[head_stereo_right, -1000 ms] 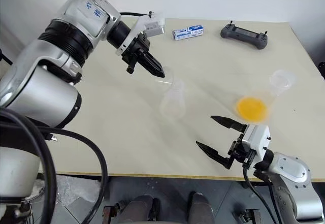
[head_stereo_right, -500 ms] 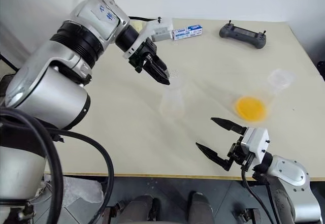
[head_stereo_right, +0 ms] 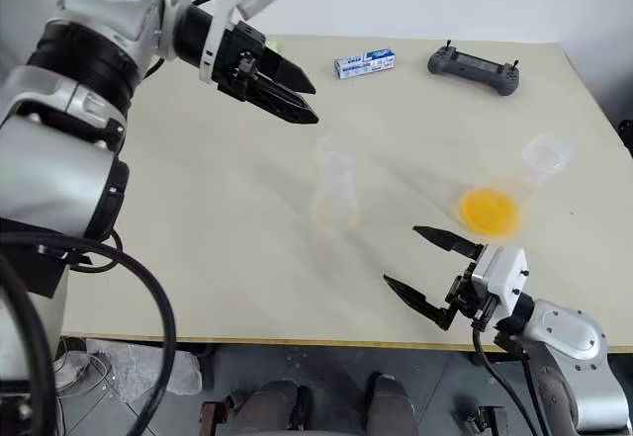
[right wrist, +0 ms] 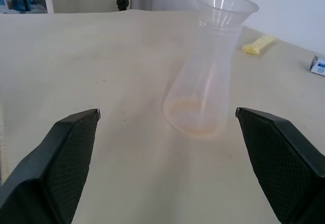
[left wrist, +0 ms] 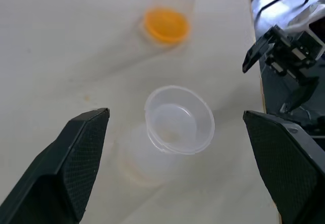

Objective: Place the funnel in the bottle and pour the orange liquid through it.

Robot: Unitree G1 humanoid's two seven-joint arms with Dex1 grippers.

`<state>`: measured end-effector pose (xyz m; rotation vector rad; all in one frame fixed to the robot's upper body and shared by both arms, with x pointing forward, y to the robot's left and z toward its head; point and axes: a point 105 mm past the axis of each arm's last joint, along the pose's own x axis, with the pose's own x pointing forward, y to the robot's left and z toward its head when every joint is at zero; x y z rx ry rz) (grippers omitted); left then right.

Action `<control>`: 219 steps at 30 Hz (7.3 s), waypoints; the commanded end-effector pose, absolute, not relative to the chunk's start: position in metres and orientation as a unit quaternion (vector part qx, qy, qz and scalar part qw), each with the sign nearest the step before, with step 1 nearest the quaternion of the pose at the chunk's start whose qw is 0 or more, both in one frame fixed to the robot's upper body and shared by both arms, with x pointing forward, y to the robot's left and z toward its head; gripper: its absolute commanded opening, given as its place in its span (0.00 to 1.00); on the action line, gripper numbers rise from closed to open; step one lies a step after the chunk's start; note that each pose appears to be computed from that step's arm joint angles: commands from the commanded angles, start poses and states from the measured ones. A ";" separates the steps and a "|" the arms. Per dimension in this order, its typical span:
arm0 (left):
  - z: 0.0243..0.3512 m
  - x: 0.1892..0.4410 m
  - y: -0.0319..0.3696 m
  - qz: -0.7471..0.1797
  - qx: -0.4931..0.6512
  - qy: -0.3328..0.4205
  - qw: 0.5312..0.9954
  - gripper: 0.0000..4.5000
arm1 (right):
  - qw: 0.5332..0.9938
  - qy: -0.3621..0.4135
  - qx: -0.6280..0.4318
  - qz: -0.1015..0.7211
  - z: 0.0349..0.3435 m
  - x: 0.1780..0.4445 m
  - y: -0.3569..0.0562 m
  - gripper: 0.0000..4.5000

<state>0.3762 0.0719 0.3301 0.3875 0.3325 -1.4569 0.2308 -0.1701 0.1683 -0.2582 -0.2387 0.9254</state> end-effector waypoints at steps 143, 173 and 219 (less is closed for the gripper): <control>0.201 0.338 0.142 -0.664 0.067 -0.132 0.733 1.00 | 0.587 -0.344 -0.719 0.145 0.297 0.334 -0.085 0.54; 0.202 0.337 0.145 -0.659 0.066 -0.133 0.738 1.00 | 0.527 -0.370 -0.754 0.130 0.299 0.343 -0.087 0.54; 0.217 0.335 0.149 -0.648 0.038 -0.181 0.739 1.00 | 0.473 -0.391 -0.778 0.134 0.304 0.342 -0.087 0.54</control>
